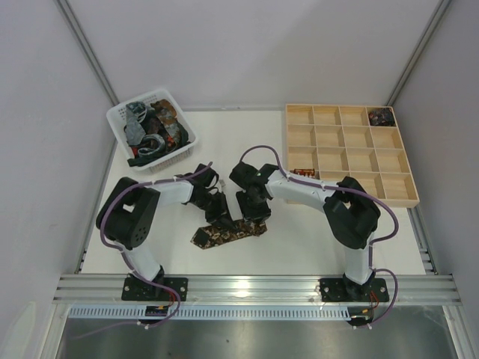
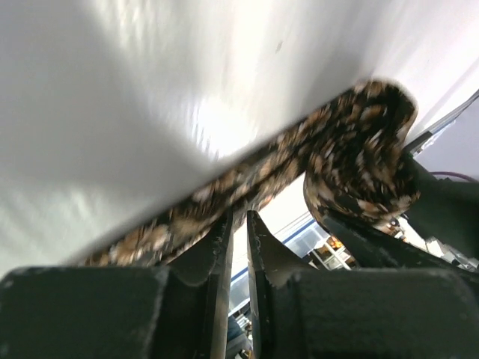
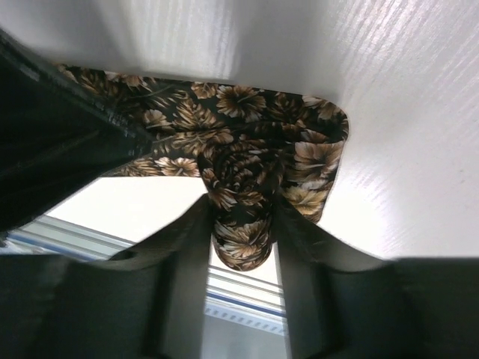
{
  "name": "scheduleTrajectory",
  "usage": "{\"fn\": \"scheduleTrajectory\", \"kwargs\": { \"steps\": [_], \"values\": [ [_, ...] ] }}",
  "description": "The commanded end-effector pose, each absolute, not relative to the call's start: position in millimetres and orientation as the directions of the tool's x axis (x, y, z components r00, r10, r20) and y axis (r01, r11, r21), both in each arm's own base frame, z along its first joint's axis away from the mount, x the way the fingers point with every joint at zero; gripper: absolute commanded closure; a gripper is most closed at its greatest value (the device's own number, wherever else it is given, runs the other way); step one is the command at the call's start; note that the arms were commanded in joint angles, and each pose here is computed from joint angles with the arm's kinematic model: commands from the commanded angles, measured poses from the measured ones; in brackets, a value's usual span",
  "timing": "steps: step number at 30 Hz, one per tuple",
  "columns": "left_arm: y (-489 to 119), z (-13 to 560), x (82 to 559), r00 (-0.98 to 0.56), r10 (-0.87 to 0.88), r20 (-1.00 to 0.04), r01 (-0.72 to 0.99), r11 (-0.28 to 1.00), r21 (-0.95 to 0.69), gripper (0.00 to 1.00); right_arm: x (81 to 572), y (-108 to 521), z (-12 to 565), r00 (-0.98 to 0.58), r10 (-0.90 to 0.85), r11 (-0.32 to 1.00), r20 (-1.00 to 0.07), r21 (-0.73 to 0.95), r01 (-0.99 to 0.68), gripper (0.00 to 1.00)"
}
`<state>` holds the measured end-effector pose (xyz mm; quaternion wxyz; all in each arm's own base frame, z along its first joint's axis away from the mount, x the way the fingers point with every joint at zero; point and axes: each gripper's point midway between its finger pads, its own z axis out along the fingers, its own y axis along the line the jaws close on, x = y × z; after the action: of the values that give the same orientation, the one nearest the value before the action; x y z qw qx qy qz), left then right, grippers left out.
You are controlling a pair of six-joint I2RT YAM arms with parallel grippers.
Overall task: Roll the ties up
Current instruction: Roll the tie
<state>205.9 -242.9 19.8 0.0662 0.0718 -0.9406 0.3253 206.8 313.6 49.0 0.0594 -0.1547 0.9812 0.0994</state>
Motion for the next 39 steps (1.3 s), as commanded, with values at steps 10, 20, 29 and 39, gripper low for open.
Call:
{"fn": "scheduleTrajectory", "kwargs": {
  "steps": [10,20,29,39],
  "values": [
    [-220.4,51.5,206.2,-0.988,-0.123,0.091,-0.152,0.762,-0.63,0.82,205.6,339.0,83.9,-0.891,-0.378,0.849,-0.252,0.289,-0.442,0.44],
    [-225.5,67.1,205.9,-0.986,-0.135,0.096,-0.164,0.722,-0.672,0.82,189.8,371.1,74.5,-0.915,-0.355,0.738,-0.191,0.544,-0.4,0.44],
    [-227.4,75.2,201.7,-0.986,-0.139,0.089,-0.162,0.701,-0.694,0.83,200.7,371.3,92.6,-0.916,-0.32,0.706,-0.241,0.585,-0.4,0.45],
    [-259.4,81.9,200.2,-0.993,-0.067,0.1,-0.119,0.674,-0.729,0.83,210.7,318.6,114.8,-0.926,-0.254,0.691,-0.278,0.618,-0.375,0.28]
  ]
}}
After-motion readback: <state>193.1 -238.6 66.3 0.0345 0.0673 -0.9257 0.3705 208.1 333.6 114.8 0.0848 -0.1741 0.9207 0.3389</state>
